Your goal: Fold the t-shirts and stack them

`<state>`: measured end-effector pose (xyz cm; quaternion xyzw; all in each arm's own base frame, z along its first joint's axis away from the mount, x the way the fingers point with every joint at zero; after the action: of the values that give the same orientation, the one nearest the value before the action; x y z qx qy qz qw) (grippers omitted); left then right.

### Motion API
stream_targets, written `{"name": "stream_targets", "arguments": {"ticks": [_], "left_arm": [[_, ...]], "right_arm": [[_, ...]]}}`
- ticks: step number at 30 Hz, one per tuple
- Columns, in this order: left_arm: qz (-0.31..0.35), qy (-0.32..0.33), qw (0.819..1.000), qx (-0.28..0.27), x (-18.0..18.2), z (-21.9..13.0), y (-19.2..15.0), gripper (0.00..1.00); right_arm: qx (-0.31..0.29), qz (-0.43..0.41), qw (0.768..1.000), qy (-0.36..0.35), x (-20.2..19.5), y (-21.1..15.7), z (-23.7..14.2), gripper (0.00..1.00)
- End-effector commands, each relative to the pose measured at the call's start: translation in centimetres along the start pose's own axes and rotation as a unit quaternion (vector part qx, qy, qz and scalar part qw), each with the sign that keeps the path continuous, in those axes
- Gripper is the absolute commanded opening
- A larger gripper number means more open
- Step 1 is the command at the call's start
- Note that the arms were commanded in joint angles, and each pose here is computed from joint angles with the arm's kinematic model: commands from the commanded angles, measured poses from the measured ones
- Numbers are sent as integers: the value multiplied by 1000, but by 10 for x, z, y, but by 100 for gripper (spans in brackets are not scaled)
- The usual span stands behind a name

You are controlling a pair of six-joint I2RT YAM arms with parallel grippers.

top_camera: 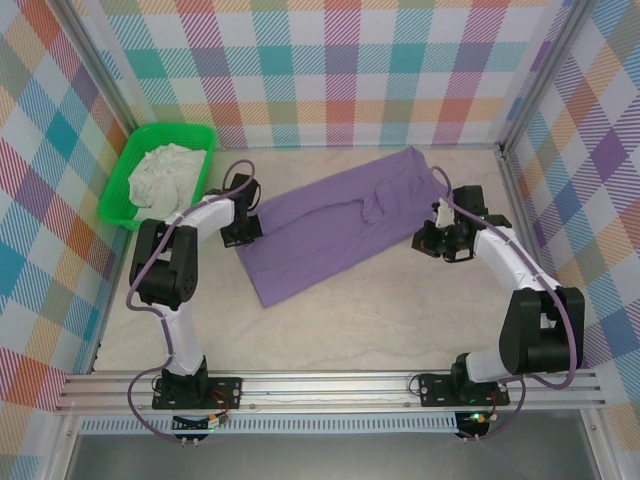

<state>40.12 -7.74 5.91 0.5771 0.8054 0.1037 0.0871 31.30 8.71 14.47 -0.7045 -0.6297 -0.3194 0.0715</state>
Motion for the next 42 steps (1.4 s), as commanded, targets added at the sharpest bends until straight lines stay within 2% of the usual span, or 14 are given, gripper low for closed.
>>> {"name": "stream_targets", "arguments": {"ticks": [1,5,8,11,14,17,21,29,35,42], "left_arm": [[13,32,999,9,0,7,-9,0],[19,90,996,10,15,1,-18,0],[22,113,993,9,24,-1,-21,0],[24,117,993,12,27,0,-25,0],[23,116,993,18,28,2,-30,0],[16,117,992,34,30,4,-39,0],[6,113,992,58,31,8,-64,0],[23,122,988,91,26,6,-120,0],[28,128,986,99,31,-4,-157,0],[32,119,986,115,34,-16,-206,0]], "right_arm": [[-5,20,999,47,11,1,6,0],[13,58,996,62,13,0,12,0],[-1,70,996,61,13,2,8,0],[-38,102,994,26,4,3,-3,0],[-76,176,980,-45,-21,-4,-20,0],[-105,152,983,-15,-17,-3,-29,0],[-92,118,989,15,-4,5,-28,0],[-39,124,990,59,1,46,19,0],[13,138,990,6,-10,71,73,0],[65,166,980,-85,-31,71,122,0]]}}
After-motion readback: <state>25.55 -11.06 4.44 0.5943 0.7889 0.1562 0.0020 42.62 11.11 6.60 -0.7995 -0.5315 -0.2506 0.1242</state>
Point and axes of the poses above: each hand's point on the last joint's axis, 136 mm out from that joint toward the fingers, its own z axis out along the fingers, its own x axis along the line the jaws close on, y = z × x, the point moved 3 cm from there along -z, back along the fingers, and after that the axes turned 3 degrees about -z, right-handed, at the moved point
